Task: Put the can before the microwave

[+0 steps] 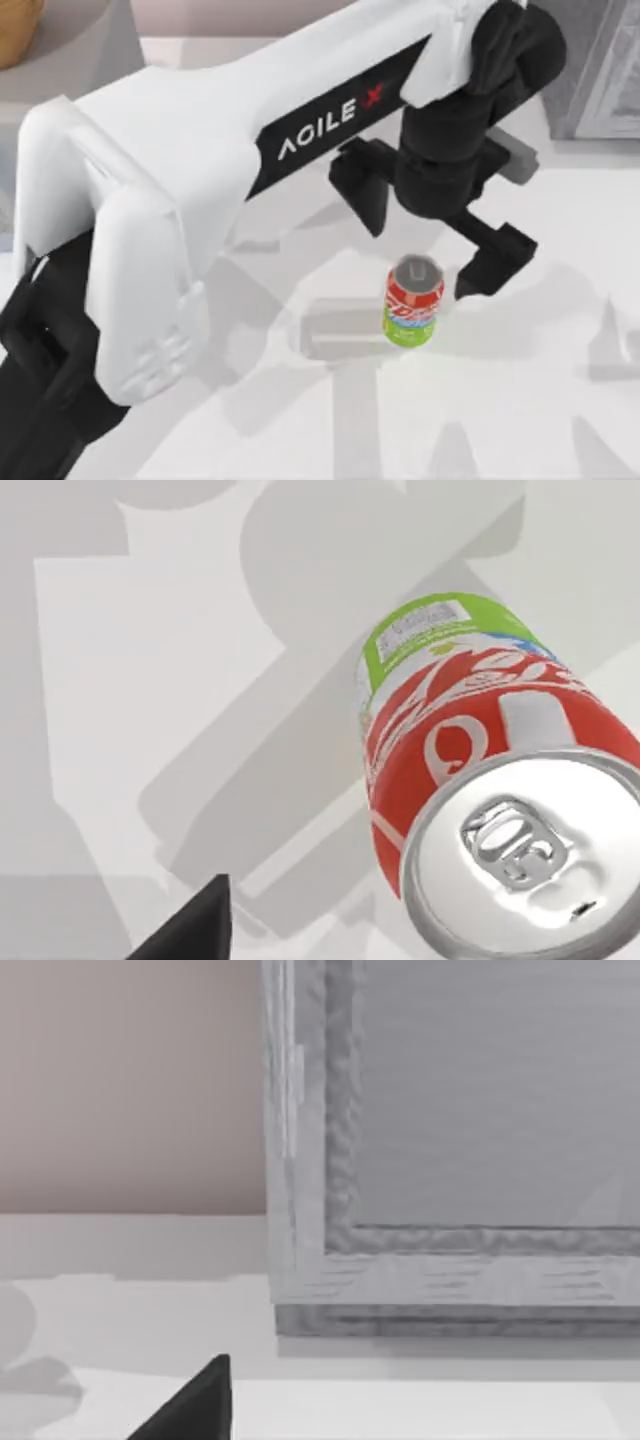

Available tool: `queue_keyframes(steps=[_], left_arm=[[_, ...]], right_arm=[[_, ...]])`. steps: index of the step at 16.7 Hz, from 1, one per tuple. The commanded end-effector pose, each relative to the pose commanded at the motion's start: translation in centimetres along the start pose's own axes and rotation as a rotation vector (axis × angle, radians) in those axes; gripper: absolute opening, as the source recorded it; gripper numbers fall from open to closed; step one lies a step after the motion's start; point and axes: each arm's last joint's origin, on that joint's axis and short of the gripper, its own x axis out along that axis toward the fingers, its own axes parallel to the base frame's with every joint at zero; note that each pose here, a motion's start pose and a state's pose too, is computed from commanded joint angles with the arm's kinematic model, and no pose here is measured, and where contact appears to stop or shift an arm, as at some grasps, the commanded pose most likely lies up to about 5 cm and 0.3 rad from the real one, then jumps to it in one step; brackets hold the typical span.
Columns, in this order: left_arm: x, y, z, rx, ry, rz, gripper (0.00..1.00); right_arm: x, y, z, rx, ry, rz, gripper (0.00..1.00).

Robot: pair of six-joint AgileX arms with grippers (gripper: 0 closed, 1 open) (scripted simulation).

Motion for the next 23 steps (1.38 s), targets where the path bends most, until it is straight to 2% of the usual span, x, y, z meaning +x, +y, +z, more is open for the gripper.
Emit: queue_keyframes(steps=[7, 12, 23], left_arm=[[5.3, -0.1, 0.0, 0.001, 0.004, 0.0, 1.0], [5.7, -0.2, -0.1, 0.001, 0.003, 0.0, 1.0], [5.7, -0.2, -0.1, 0.001, 0.003, 0.0, 0.17]], right_arm=[[0.0, 0.0, 0.0, 0.0, 0.0, 0.0, 1.0], [0.0, 0.0, 0.0, 0.0, 0.0, 0.0, 1.0], [0.0, 0.0, 0.0, 0.0, 0.0, 0.0, 1.0]])
